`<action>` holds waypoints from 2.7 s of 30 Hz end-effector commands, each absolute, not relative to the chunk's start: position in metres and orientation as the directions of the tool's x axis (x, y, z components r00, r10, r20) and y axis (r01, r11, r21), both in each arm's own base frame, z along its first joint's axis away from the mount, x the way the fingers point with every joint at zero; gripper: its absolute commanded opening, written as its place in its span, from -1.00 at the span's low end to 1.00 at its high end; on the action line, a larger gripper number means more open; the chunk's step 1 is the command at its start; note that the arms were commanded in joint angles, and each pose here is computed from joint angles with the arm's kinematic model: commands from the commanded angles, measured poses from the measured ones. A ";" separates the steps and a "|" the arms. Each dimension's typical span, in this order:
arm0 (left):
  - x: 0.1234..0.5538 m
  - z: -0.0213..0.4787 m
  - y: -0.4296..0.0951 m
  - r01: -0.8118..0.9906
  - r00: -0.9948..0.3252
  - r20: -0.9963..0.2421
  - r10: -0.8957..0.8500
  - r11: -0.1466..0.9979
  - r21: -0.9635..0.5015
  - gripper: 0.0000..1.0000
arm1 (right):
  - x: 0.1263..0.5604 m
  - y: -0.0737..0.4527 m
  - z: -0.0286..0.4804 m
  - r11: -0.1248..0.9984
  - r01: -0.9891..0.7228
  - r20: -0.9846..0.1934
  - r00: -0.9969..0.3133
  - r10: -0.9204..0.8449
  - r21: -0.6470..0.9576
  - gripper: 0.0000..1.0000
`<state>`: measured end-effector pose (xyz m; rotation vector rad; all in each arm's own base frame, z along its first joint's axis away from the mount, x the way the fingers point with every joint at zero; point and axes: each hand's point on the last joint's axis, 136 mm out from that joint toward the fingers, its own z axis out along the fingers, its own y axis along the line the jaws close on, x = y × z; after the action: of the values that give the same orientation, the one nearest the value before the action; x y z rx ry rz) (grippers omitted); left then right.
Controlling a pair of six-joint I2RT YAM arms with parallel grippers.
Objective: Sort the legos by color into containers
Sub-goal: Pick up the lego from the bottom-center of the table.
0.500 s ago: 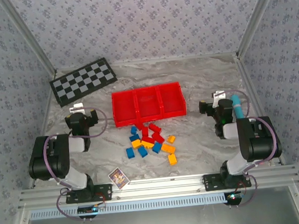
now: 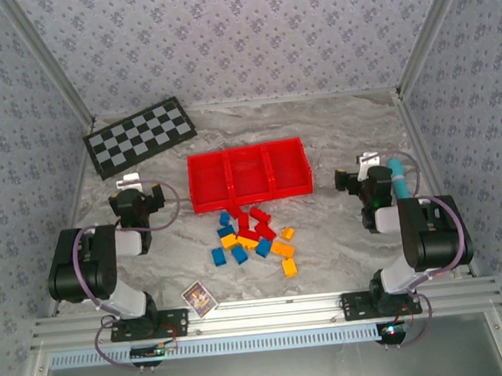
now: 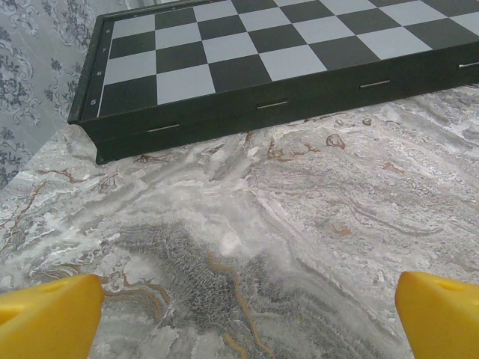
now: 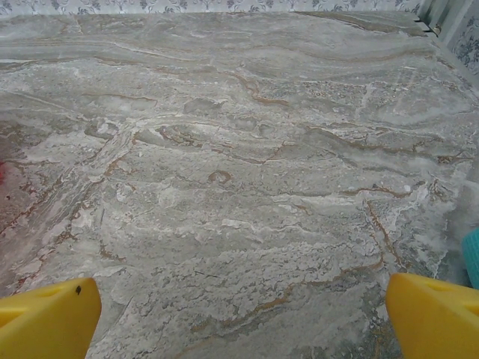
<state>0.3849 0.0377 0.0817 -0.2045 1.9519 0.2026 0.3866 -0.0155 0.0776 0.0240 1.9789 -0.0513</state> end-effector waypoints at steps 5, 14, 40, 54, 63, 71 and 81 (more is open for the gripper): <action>0.391 0.092 0.038 -0.239 -0.347 -0.935 -0.069 0.971 0.017 0.99 | 0.392 -0.017 0.086 0.999 0.031 -0.927 -0.374 0.005 -0.007 0.99; 0.391 0.092 0.038 -0.238 -0.348 -0.935 -0.067 0.971 0.019 1.00 | 0.392 -0.019 0.086 0.999 0.046 -0.929 -0.371 0.006 -0.011 0.99; 0.279 0.166 -0.062 -0.258 -0.655 -0.661 -0.366 0.931 -0.259 0.99 | 0.291 0.072 0.160 0.768 0.357 -0.388 -0.703 0.596 0.531 0.84; 0.234 0.154 -0.121 0.028 -0.835 -0.541 -0.103 0.973 -0.228 0.99 | 0.223 0.157 0.090 0.902 0.317 -0.274 -0.876 0.397 0.292 0.50; 0.220 0.146 -0.113 0.065 -0.855 -0.518 -0.040 0.981 -0.184 1.00 | 0.227 0.195 0.066 0.909 0.312 -0.230 -0.897 0.377 0.275 0.55; 0.213 0.150 -0.118 0.108 -0.857 -0.515 -0.018 0.971 -0.214 1.00 | 0.240 0.210 0.053 0.912 0.338 -0.210 -0.898 0.386 0.233 0.36; 0.200 0.164 -0.106 0.149 -0.844 -0.536 0.038 0.975 -0.164 1.00 | 0.233 0.222 0.041 0.929 0.322 -0.194 -0.915 0.355 0.181 0.10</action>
<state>0.2066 -0.1108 0.1526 0.0834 2.5771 -0.2940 0.2337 0.2231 0.0406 0.4906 2.8673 0.2760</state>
